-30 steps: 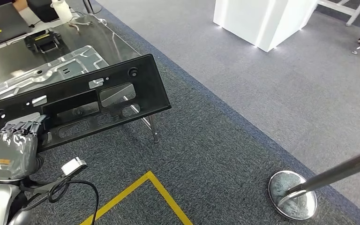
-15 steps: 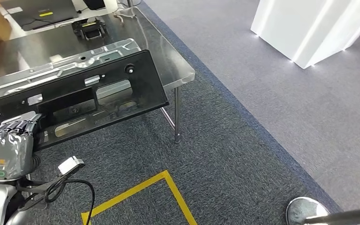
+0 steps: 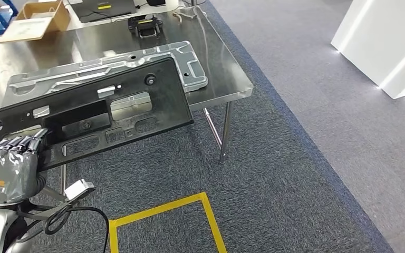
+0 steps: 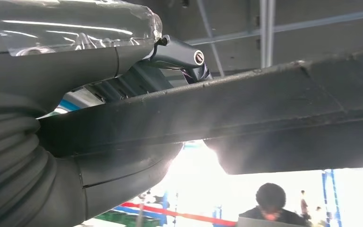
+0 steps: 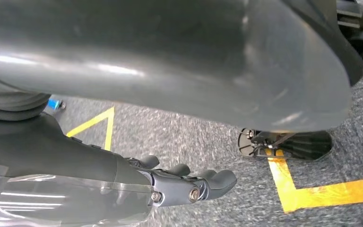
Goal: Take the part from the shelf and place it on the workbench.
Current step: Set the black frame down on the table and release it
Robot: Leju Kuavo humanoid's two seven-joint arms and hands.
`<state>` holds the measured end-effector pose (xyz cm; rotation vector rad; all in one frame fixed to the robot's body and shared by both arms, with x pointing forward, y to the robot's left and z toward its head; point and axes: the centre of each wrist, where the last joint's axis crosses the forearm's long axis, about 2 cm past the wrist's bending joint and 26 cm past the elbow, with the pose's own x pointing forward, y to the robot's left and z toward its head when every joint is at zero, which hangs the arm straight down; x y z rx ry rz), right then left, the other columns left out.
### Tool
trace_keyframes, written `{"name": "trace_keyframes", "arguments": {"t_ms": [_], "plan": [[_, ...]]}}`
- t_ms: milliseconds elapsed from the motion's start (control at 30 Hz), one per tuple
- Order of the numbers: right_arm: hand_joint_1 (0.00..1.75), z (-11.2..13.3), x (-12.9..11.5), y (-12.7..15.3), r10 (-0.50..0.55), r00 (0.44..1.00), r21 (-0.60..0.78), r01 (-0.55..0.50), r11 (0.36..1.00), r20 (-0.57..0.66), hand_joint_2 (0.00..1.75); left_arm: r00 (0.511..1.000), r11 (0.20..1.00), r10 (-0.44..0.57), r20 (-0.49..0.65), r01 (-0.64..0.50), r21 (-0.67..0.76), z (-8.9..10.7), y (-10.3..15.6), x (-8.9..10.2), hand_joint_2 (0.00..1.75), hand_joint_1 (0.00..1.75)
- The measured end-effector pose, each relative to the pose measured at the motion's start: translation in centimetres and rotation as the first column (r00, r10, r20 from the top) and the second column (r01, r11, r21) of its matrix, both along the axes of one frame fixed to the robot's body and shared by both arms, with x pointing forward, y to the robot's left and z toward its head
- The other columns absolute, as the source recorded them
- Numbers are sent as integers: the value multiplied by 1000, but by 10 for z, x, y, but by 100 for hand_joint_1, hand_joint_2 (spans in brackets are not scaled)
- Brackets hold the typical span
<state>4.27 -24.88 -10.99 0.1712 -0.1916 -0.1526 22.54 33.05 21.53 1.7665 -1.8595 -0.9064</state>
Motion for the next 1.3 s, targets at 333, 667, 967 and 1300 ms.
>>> {"name": "trace_keyframes", "arguments": {"t_ms": [333, 667, 967, 1300], "plan": [[0, 1, 5, 0, 2, 1000, -2, -2, 1000, 9, 0, 1000, 999, -12, 21, 13, -40, 2, -2, 1, 175, 175], [0, 0, 2, -3, 2, 1000, -7, -2, 1000, 4, 0, 1000, 998, -11, 14, 12, -57, 1, -5, 1, 175, 175], [0, 0, 2, -2, -21, 1000, -15, 21, 1000, 1, 0, 1000, 998, -8, 2, 8, -63, -1, -4, 0, 175, 175], [0, 0, 3, -2, -32, 999, -17, 32, 999, 1, 0, 1000, 998, 2, -17, -3, -69, -2, -4, 0, 175, 175]]}}
